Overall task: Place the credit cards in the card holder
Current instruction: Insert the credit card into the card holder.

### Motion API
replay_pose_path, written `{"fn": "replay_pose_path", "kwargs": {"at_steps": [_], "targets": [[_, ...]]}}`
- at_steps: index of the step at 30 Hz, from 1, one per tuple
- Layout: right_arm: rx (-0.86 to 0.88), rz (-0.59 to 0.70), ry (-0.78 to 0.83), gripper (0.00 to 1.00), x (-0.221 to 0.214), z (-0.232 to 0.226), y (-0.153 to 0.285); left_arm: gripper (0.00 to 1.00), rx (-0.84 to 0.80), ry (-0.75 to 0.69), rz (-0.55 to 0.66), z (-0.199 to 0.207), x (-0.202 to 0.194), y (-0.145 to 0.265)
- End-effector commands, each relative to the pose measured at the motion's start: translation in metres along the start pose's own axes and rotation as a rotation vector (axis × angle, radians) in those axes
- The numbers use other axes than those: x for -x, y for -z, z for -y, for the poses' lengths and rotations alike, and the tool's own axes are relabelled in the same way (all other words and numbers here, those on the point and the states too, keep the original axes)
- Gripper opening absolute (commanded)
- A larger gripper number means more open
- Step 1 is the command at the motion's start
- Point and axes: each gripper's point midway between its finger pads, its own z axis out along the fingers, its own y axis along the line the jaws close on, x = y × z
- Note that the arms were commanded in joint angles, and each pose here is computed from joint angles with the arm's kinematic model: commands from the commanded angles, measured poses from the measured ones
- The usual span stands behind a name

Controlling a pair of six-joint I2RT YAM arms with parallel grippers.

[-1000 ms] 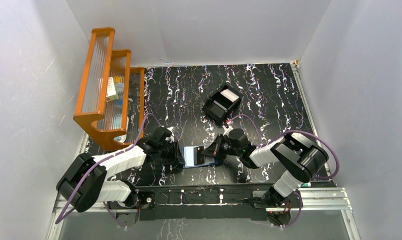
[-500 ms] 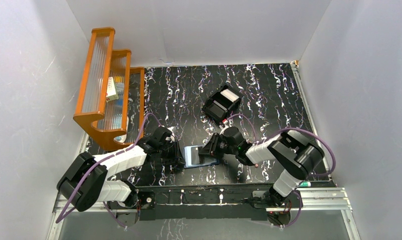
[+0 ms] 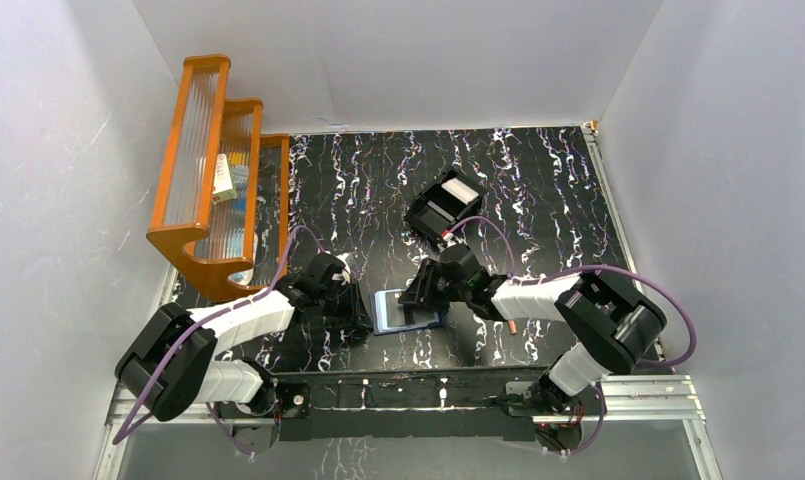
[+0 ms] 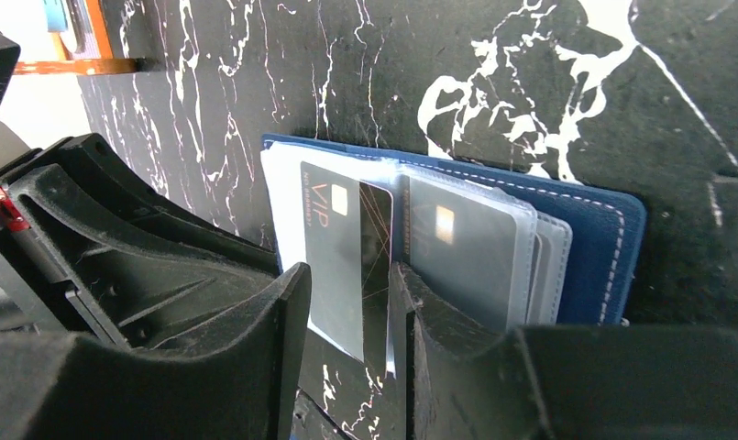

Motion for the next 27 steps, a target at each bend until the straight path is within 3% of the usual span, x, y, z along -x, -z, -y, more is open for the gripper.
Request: {"fn": "replay_pose_path", "kwargs": {"at_steps": [1,9,17,27], "targets": [[-0.003,-0.009,0.043,0.46,0.001,-0.009,-0.008,0.20,0.033,0.004,-0.021,-0.007,-0.004,-0.002],[0.050,-0.059,0.092,0.39,-0.014,-0.024,-0.017,0.20,0.033,-0.004,-0.019,-0.004,0.001,-0.005],[0.085,-0.105,0.128,0.42,-0.024,-0.029,-0.021,0.20,0.026,-0.004,-0.001,-0.003,0.002,0.001],[0.002,-0.060,0.187,0.47,-0.007,-0.035,0.005,0.23,0.051,-0.027,0.058,0.000,0.014,0.015]]}}
